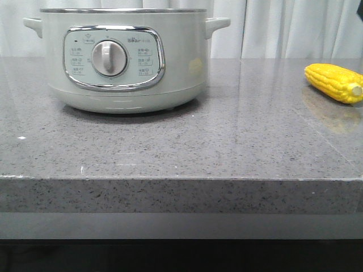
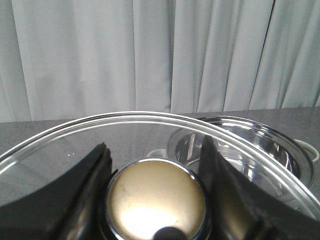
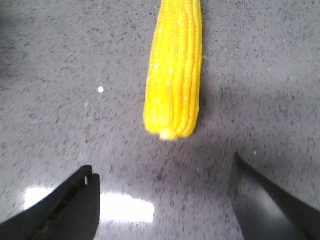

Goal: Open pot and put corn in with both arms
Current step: 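Lower the right gripper over the yellow corn cob and grasp it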

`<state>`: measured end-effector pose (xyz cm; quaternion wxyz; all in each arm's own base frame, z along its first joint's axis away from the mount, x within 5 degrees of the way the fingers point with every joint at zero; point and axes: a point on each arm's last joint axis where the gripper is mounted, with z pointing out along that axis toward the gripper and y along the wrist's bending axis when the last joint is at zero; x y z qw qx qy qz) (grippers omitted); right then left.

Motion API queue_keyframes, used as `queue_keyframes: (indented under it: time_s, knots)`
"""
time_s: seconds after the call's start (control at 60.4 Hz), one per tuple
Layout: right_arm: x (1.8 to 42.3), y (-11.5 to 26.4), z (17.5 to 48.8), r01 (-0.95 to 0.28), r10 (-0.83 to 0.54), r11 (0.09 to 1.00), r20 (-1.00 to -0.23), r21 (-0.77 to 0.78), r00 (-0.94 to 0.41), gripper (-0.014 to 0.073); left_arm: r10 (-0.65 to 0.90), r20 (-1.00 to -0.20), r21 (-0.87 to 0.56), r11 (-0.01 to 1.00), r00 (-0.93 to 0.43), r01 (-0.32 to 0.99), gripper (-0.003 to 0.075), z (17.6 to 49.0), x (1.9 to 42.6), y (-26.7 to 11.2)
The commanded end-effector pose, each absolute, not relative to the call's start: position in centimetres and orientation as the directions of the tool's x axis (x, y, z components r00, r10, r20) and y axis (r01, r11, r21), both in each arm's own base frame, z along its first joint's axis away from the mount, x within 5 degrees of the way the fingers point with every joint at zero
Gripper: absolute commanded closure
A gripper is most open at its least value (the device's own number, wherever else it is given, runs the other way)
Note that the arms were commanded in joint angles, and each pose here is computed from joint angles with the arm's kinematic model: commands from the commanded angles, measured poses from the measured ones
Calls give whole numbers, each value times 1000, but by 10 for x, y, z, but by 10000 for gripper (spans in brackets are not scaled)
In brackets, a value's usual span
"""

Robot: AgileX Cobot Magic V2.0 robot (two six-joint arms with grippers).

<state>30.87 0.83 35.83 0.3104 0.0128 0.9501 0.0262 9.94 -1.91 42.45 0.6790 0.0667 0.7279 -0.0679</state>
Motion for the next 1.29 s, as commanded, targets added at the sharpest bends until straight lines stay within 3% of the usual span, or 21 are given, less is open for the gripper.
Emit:
queue_keyframes:
  time_s: [0.0,0.497,1.093,1.275]
  knots:
    - [326,5,377,6,27,999,-651,34,-759,43,-40,-993,-18,982,113,190,492,450,95,-18]
    - [399,5,328,8,21,1000,-609,23,-793,43,-40,-993,-18,982,113,190,492,450,95,-18]
    - [418,6,298,9,20,1000,-588,22,-809,46,-40,-993,-18,982,113,190,492,450,95,-18]
    - [418,6,297,9,20,1000,-579,21,-815,225,-40,-993,-18,982,113,190,492,450,95,-18]
